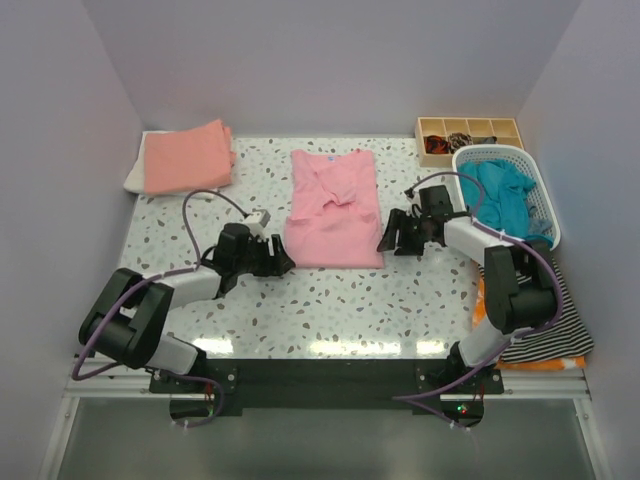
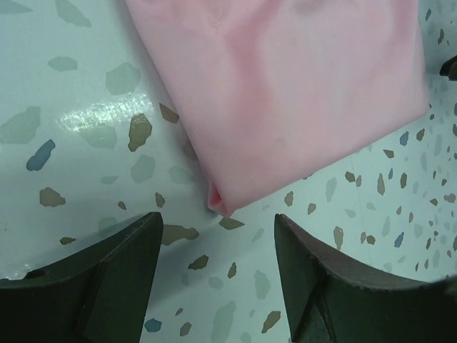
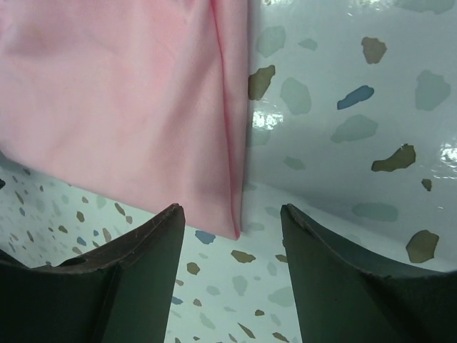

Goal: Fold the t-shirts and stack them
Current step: Grab one side of the 2/3 rectangular tshirt with both arms

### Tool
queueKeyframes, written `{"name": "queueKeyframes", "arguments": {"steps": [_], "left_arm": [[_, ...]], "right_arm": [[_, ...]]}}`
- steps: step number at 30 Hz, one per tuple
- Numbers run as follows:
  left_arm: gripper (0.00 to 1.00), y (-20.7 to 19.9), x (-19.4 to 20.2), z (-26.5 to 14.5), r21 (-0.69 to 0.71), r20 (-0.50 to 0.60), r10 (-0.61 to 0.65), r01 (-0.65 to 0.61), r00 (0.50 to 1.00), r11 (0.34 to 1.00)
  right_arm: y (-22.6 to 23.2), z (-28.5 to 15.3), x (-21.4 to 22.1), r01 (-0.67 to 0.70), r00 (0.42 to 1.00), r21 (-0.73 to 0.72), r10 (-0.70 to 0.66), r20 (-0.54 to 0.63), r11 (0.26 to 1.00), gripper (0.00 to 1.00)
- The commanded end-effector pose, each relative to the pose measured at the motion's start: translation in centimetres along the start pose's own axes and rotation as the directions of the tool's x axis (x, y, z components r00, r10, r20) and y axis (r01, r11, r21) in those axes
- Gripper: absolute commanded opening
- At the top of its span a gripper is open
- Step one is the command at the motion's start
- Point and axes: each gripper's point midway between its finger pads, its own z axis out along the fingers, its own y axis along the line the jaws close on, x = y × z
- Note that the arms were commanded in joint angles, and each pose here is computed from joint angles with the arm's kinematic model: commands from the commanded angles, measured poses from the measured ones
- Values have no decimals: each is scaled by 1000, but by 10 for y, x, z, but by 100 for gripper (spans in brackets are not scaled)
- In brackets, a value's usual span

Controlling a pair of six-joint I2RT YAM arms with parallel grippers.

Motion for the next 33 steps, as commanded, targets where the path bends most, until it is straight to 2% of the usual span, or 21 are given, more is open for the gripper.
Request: {"name": "queueKeyframes", "arguments": {"steps": [1,10,17,19,21,22,24,25,26,33], "left_arm": [[68,-13,-9,3,83,54,-37,32,998,996],[64,-20,20,19,197,-19,-103,105,994,975],[52,-18,28,28,217,-42,-119,126,992,968],[49,-17,30,30,216,-49,-122,130,991,968],[37,-18,29,32,223,-46,-121,128,992,966],[27,-18,31,32,224,-52,-125,133,991,966],[16,-17,31,33,224,-50,-123,131,991,966],[6,-18,31,32,226,-53,-122,131,991,965],[0,-17,32,32,224,-56,-122,131,991,966],[0,-17,47,10,203,-86,-103,119,991,972]], "right_arm": [[14,-2,5,-11,1000,-86,10,-11,996,61],[10,12,27,-69,995,-118,60,-79,991,61],[14,28,40,-139,982,-172,113,-150,975,60],[13,34,45,-153,978,-179,122,-170,972,55],[14,36,45,-159,977,-185,128,-169,970,47],[11,38,49,-171,975,-179,140,-175,969,30],[11,39,48,-171,976,-186,141,-167,968,13],[11,40,51,-178,974,-190,145,-173,966,4],[12,40,52,-180,974,-198,146,-174,964,0],[13,22,64,-172,976,-194,140,-165,966,0]]}}
